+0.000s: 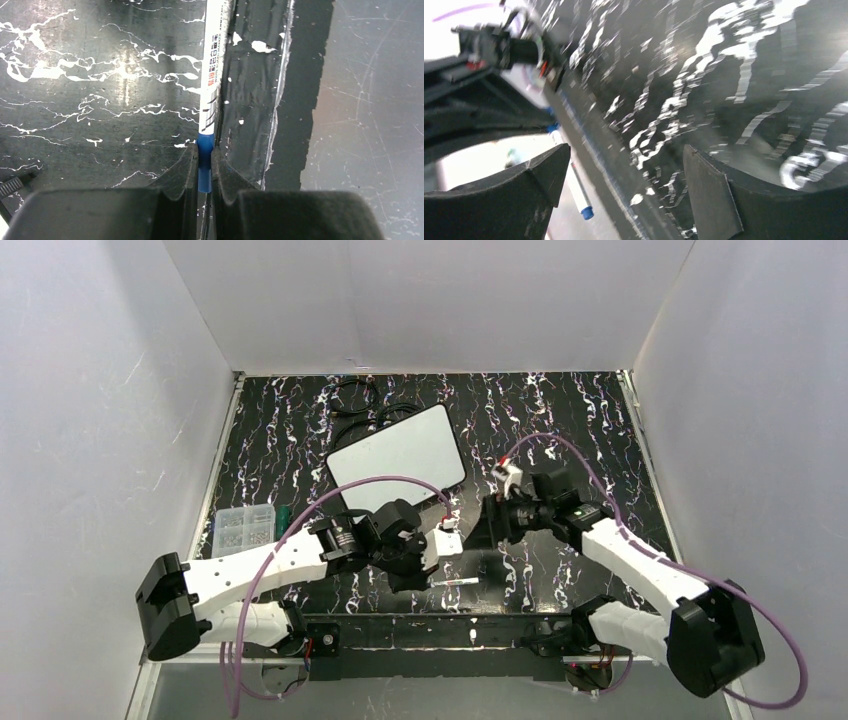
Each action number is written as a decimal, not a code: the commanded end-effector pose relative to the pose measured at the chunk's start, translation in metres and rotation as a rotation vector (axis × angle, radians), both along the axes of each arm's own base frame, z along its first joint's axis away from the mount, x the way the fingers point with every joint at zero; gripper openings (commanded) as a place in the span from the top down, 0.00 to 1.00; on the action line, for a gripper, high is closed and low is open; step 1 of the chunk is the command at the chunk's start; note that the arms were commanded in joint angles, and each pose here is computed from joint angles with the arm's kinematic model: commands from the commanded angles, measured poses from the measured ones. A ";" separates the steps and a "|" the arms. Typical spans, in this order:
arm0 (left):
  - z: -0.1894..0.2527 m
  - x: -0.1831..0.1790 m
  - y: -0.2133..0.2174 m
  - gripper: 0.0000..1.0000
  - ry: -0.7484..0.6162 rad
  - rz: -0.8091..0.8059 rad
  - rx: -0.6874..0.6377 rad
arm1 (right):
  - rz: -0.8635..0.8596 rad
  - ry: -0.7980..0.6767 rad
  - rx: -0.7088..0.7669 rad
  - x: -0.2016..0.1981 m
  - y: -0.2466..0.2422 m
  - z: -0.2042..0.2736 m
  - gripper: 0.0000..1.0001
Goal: Write a sentence on the whiteboard
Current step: Pass from the left arm to the right, then open the pen cap from the whiteboard marker, then place the pen cap at the center of the board, then hold the whiteboard on the whiteboard stand.
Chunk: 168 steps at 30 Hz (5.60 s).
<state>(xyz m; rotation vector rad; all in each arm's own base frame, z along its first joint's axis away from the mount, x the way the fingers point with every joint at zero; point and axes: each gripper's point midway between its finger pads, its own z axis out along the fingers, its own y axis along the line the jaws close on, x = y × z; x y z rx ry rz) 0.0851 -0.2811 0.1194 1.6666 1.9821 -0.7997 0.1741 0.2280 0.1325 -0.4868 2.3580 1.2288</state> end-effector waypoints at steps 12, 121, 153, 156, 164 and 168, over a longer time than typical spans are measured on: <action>0.019 -0.017 0.013 1.00 0.004 -0.075 -0.034 | 0.488 0.196 0.144 -0.106 0.043 0.025 0.36; -0.055 0.093 0.010 0.97 0.237 0.956 -0.115 | -0.383 -0.448 0.082 0.035 0.016 0.076 0.99; 0.135 0.162 0.142 0.18 -0.051 1.075 -0.264 | -0.246 -0.594 -0.131 0.045 0.068 0.079 0.99; 0.129 0.183 0.160 0.18 -0.054 1.142 -0.307 | -0.224 -0.626 -0.129 0.045 0.097 0.088 0.99; 0.113 0.211 0.181 0.28 -0.010 1.152 -0.404 | -0.136 -0.660 -0.149 0.044 0.156 0.082 0.99; 0.097 0.218 0.188 0.38 0.033 1.180 -0.373 | -0.105 -0.678 -0.153 0.047 0.178 0.082 0.99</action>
